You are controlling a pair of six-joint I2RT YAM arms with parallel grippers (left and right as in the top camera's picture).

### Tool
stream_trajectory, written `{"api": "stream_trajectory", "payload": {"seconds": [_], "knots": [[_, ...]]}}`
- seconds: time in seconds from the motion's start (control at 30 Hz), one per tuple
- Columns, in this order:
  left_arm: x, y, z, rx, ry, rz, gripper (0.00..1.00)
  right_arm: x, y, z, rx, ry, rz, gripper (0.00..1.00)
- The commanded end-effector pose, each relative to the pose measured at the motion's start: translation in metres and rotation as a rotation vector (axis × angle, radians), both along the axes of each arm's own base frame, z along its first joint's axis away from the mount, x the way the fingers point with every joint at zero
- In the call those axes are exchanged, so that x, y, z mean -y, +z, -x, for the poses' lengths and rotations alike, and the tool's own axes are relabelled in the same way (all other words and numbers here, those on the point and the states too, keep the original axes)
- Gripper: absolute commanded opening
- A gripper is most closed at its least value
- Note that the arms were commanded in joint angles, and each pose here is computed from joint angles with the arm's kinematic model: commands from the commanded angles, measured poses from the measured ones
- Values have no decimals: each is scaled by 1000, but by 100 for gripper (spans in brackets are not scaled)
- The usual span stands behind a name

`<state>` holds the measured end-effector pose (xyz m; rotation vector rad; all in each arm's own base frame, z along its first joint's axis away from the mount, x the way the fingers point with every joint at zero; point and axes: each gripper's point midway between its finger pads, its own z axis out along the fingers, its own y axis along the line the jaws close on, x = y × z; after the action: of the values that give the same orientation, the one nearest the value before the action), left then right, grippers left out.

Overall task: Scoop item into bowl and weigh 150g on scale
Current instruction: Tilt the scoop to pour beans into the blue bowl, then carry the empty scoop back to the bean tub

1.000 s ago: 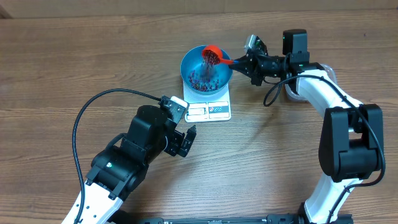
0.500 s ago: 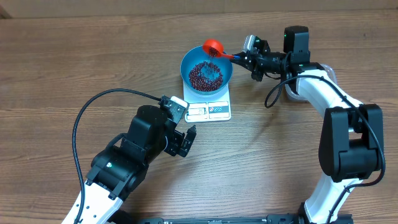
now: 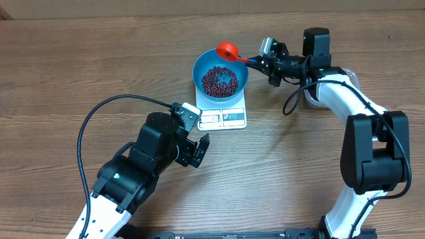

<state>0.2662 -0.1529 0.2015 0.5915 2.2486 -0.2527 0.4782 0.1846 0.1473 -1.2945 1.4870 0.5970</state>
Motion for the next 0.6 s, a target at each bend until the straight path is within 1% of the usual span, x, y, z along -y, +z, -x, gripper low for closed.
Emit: {"api": "stream_trajectory", "payload": {"seconds": [0.0,0.13,0.3,0.33,0.4,0.47,0.57], "knots": [[3,-3,2,-17,-3,13,100,-2,22,3,58,10,-1,4],[3,-3,2,-16,-3,13,100,-2,38,6,91,10,-4,4],[3,-3,2,-17,-3,13,100,-6,60,17,124,52,-35,4],[3,-3,2,-17,-3,14,100,-2,56,10,170,25,15,4],[3,-3,2,-17,-3,13,100,5,51,1,191,-21,64,4],[3,-3,2,-17,-3,13,100,3,51,5,178,-3,51,4],[3,-3,2,-17,-3,13,100,-5,49,22,112,66,6,4]]}}
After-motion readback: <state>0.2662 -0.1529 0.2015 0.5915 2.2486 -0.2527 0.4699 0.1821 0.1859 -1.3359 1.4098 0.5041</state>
